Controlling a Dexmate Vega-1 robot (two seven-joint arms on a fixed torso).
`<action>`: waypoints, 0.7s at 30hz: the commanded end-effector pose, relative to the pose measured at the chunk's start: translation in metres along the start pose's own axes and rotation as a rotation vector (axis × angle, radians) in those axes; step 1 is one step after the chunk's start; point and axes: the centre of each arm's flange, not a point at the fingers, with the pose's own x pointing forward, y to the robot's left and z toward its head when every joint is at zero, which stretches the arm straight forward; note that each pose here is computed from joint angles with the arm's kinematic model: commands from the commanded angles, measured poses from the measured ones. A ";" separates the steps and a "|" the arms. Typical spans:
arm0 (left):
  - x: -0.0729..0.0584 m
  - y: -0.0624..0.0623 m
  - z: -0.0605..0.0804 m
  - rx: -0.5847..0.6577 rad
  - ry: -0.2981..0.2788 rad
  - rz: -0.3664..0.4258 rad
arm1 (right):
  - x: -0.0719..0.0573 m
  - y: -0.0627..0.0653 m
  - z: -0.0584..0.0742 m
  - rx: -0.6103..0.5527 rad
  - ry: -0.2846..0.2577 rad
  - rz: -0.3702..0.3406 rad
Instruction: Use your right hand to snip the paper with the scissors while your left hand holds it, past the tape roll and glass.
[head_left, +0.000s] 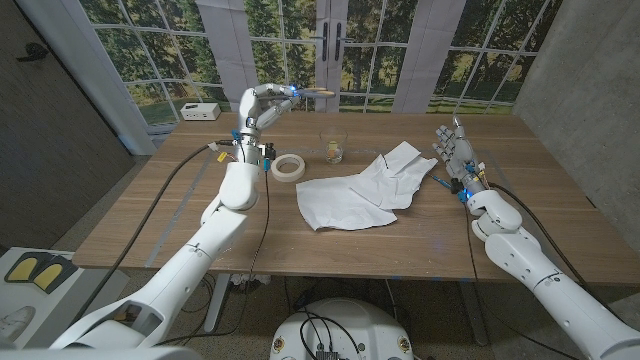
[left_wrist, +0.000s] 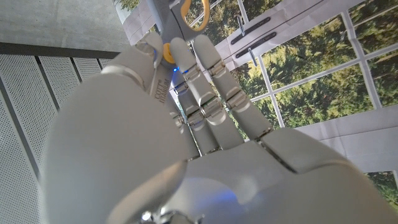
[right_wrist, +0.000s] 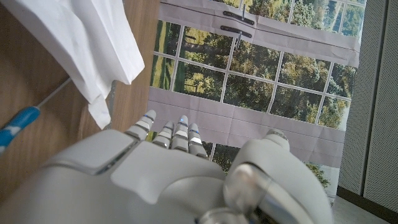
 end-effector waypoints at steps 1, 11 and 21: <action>0.007 0.004 0.001 -0.034 0.067 -0.097 | -0.001 0.003 -0.002 -0.020 0.003 0.016; -0.001 0.010 0.006 -0.118 0.065 -0.076 | -0.004 0.002 -0.001 -0.018 -0.004 0.030; 0.000 0.013 0.007 -0.223 0.088 -0.170 | -0.004 0.006 0.004 -0.078 0.016 0.069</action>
